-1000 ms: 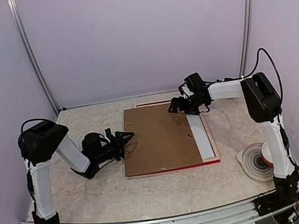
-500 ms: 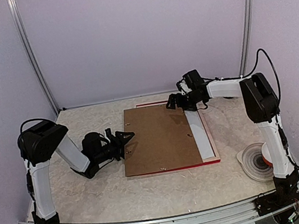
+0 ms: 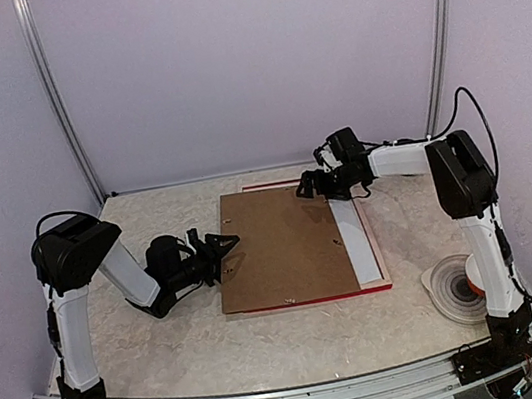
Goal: Put the photo into the frame
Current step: Place the backboard on the frame body, then adjust the photo frame on the frame body.
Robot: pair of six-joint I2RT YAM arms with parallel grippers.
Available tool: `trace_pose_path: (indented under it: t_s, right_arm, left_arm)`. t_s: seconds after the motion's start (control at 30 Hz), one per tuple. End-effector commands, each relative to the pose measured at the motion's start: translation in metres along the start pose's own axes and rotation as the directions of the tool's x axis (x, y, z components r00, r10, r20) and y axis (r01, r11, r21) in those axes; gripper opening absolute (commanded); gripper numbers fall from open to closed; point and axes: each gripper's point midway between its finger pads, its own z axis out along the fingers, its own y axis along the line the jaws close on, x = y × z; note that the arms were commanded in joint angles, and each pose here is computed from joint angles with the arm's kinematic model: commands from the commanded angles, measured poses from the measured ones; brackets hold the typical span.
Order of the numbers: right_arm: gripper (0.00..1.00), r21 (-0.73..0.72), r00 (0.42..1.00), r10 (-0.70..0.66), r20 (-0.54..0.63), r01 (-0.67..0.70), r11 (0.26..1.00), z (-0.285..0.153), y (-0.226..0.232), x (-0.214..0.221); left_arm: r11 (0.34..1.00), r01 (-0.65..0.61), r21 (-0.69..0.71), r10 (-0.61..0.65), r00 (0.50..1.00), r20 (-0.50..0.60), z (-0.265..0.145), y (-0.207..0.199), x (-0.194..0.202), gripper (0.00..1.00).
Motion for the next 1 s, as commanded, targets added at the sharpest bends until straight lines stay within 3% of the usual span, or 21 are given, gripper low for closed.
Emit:
trace_pose_path:
  t_s: [0.0, 0.2, 0.97]
  right_arm:
    - [0.99, -0.034, 1.0, -0.022, 0.018, 0.022, 0.999, -0.026, 0.011, -0.004]
    - [0.99, -0.028, 0.999, -0.022, 0.026, 0.023, 0.999, -0.039, 0.007, 0.007]
    - [0.99, -0.024, 1.0, -0.005, -0.012, 0.005, 1.0, -0.008, -0.001, 0.007]
  left_arm:
    - [0.999, 0.005, -0.035, -0.005, 1.0, -0.002, -0.003, 0.012, 0.001, 0.69]
    - [1.0, 0.01, -0.028, -0.01, 1.0, -0.004, -0.002, 0.013, 0.002, 0.7]
    - [1.0, 0.016, -0.025, -0.016, 1.0, -0.006, -0.004, 0.013, 0.003, 0.7]
